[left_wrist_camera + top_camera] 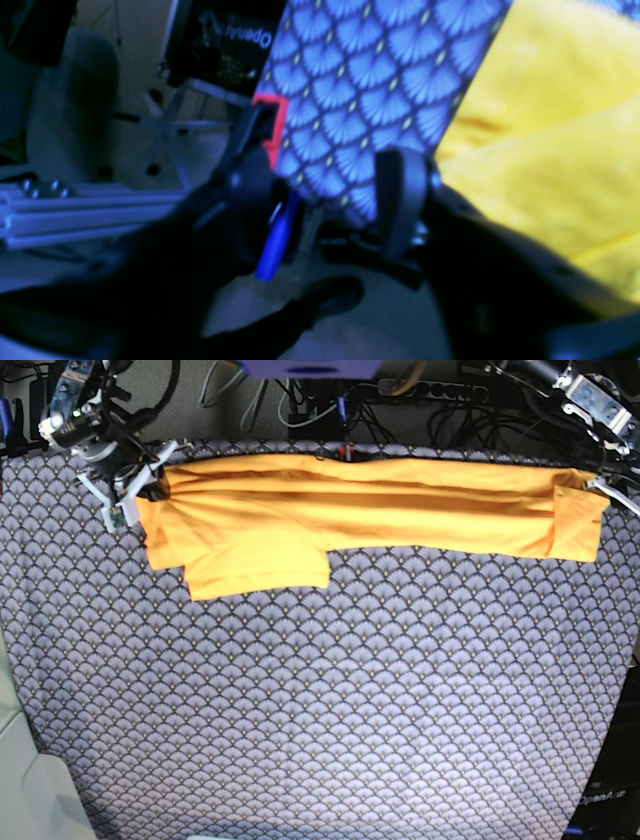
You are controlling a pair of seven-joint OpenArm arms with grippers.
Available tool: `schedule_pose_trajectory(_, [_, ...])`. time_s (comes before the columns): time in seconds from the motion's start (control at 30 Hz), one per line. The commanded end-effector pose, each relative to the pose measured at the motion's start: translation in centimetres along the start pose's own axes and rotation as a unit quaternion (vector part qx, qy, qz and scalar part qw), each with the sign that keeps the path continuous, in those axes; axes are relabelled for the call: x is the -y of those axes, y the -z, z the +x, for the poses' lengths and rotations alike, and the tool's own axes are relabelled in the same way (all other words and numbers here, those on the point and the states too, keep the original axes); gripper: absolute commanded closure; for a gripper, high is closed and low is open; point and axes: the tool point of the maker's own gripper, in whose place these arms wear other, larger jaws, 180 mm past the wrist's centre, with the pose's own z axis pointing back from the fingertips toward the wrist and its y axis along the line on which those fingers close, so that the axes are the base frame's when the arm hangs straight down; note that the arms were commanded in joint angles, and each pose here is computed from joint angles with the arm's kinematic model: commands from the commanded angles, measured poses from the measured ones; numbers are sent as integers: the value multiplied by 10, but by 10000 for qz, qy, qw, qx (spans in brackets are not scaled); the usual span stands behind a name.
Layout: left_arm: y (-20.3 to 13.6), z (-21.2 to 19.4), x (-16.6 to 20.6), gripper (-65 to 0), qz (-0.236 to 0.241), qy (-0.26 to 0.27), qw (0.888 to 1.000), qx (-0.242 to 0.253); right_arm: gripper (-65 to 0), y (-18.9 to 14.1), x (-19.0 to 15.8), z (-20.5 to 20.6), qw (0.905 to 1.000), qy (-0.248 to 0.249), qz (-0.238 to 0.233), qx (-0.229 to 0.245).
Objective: Fold the T-shirt properly
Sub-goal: 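Open both grippers, releasing the hem, and raise them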
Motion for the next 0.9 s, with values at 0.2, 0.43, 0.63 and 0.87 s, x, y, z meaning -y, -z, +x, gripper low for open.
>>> schedule_pose_trajectory(0.2, [-1,11,-14,0,190,10,9997,139,0,-4,4,8,9999,-42,-68,148])
schedule_pose_trajectory(0.43, [-1,11,-15,-32,201,19,9997,145,0,-5,5,5,9999,-58,-77,116])
schedule_pose_trajectory(0.63, [5,2,-8,-35,71,-34,10000,25,0,-8,17,2,9997,-168,-171,16])
schedule_pose_trajectory(0.87, [7,-1,-6,-75,35,-49,10000,-13,-14,-7,16,-2,9997,-162,-156,-111])
